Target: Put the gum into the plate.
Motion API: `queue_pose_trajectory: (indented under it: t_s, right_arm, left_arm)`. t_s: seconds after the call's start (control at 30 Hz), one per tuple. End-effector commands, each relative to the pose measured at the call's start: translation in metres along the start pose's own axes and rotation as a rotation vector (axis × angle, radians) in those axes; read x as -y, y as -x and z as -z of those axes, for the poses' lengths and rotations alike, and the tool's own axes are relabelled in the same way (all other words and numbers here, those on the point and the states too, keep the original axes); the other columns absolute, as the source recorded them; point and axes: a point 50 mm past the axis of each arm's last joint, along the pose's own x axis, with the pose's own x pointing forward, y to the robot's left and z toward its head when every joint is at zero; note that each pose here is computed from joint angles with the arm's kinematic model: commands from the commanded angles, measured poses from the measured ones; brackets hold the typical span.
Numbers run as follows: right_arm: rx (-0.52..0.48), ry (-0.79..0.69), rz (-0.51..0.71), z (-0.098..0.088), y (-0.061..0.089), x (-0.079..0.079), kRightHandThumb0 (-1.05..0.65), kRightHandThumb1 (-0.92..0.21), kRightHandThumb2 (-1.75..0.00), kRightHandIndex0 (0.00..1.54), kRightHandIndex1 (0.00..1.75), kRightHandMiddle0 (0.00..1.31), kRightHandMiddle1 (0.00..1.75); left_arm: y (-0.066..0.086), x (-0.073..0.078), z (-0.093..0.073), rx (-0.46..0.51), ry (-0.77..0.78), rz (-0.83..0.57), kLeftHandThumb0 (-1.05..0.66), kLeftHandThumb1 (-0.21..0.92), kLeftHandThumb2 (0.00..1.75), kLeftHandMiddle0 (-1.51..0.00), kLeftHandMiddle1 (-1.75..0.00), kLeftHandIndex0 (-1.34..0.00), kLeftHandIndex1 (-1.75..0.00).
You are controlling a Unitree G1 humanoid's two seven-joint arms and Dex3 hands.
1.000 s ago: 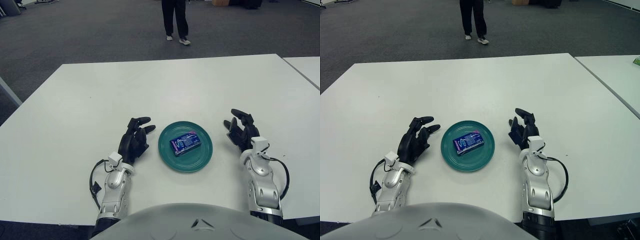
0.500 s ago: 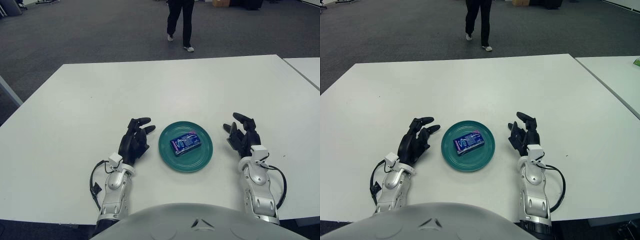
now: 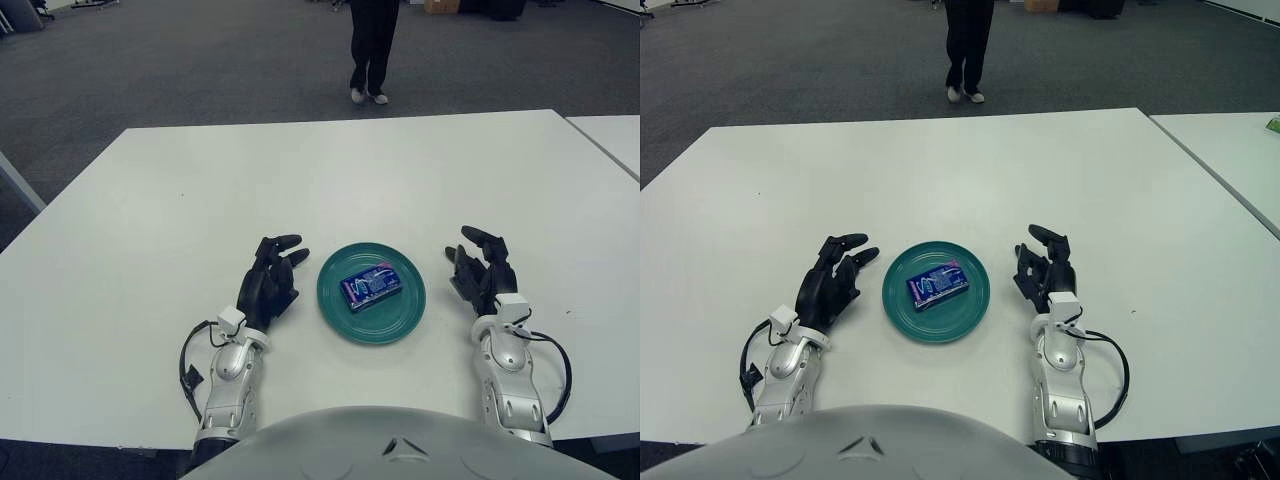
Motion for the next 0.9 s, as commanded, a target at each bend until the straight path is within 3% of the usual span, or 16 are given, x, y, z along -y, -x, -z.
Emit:
queue_pose_trajectory:
  t_s: [0.0, 0.87]
  right_arm:
    - [-0.147, 0.022, -0.006, 0.0275, 0.0097, -0.0010, -0.58, -0.92, -0.62, 0.50, 0.42, 0.10, 1.01]
    - [-0.163, 0.019, 0.005, 0.0322, 0.0120, -0.0041, -0.56, -0.92, -0.59, 0.53, 0.44, 0.09, 1.03]
  left_arm:
    - [0.0081, -0.0057, 0.0152, -0.091, 0.006, -0.032, -0.82, 0.92, 0.82, -0.32, -0.77, -0.13, -1.16]
    - [0.0095, -0.0076, 0.0147, -0.092, -0.002, -0.034, -0.84, 0.92, 0.80, -0.35, -0.77, -0.14, -1.16]
